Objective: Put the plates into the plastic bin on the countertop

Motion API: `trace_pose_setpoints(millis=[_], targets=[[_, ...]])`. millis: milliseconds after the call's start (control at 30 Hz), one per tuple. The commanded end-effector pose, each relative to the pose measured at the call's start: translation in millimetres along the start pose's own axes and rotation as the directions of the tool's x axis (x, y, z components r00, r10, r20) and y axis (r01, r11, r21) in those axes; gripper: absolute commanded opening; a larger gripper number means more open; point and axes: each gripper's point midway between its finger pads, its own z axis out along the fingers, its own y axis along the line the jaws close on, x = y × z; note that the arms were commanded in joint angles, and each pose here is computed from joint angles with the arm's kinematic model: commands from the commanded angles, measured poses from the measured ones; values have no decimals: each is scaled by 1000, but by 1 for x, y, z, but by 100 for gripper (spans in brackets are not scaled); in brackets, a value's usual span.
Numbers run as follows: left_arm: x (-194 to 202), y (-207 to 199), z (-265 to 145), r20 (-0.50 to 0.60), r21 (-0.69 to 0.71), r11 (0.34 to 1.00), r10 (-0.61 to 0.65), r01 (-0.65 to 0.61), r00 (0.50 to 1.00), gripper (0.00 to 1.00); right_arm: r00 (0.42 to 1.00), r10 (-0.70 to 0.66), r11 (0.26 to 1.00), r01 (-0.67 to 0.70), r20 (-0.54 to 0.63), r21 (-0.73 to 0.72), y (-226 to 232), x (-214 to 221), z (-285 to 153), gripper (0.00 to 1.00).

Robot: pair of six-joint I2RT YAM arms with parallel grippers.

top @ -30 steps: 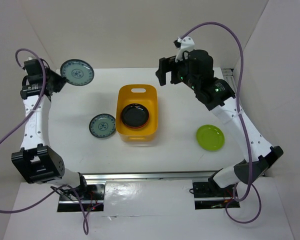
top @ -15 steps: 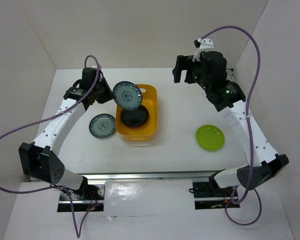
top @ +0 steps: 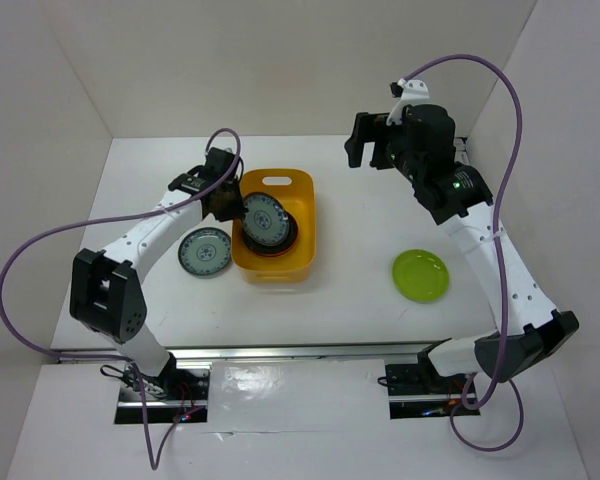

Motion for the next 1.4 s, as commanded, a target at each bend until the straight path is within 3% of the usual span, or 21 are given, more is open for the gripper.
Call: trace_pose_setpoints(millis=[0, 67, 100, 200, 300, 333, 367, 567, 767, 800, 833, 1000, 1167, 1367], targets=[[-20, -4, -1, 66, -3, 1000, -1, 2, 998, 0, 999, 20, 999, -19, 34, -26, 3, -10, -12, 100], [-17, -4, 3, 52, -2, 1000, 0, 0, 999, 4, 999, 20, 999, -19, 34, -27, 3, -10, -12, 100], [-20, -6, 1, 59, 3, 1000, -1, 1, 998, 14, 999, 20, 999, -19, 34, -27, 3, -10, -12, 100], [-16, -13, 0, 47, 25, 1000, 7, -8, 999, 29, 999, 20, 999, -19, 34, -27, 3, -10, -12, 100], [-26, -33, -18, 87, 94, 995, 26, -34, 996, 65, 1000, 19, 999, -18, 23, -35, 5, -7, -9, 100], [-34, -42, -28, 116, 118, 992, 40, -54, 992, 89, 1000, 19, 999, -18, 23, -35, 5, -7, -9, 100], [-41, -48, -39, 139, 145, 987, 43, -63, 989, 100, 1000, 19, 999, -18, 21, -46, 7, -6, -9, 100], [-89, -71, -111, 319, 222, 971, 16, -91, 948, 100, 1000, 18, 998, -17, 17, -65, 10, -5, -6, 100], [-109, 36, -103, 292, 84, 967, -253, 239, 922, 100, 1000, 17, 995, -17, 0, -102, 17, -1, -3, 100], [-93, 59, -89, 250, 26, 958, -283, 286, 926, 100, 1000, 17, 993, -17, 6, -116, 19, -3, -3, 100], [-91, 89, -87, 267, -19, 931, -347, 365, 899, 100, 1000, 17, 992, -16, 4, -128, 22, -3, -3, 100], [-11, 154, -30, 87, -106, 807, -575, 581, 814, 100, 999, 3, 990, -8, -34, -139, 23, 11, 7, 100], [19, 168, 2, 63, -95, 771, -627, 630, 776, 100, 999, 21, 987, -27, -42, -160, 20, 11, 11, 100], [57, 185, 36, 23, -185, 737, -658, 650, 753, 100, 999, 23, 984, -29, -34, -174, 20, 8, 7, 100]])
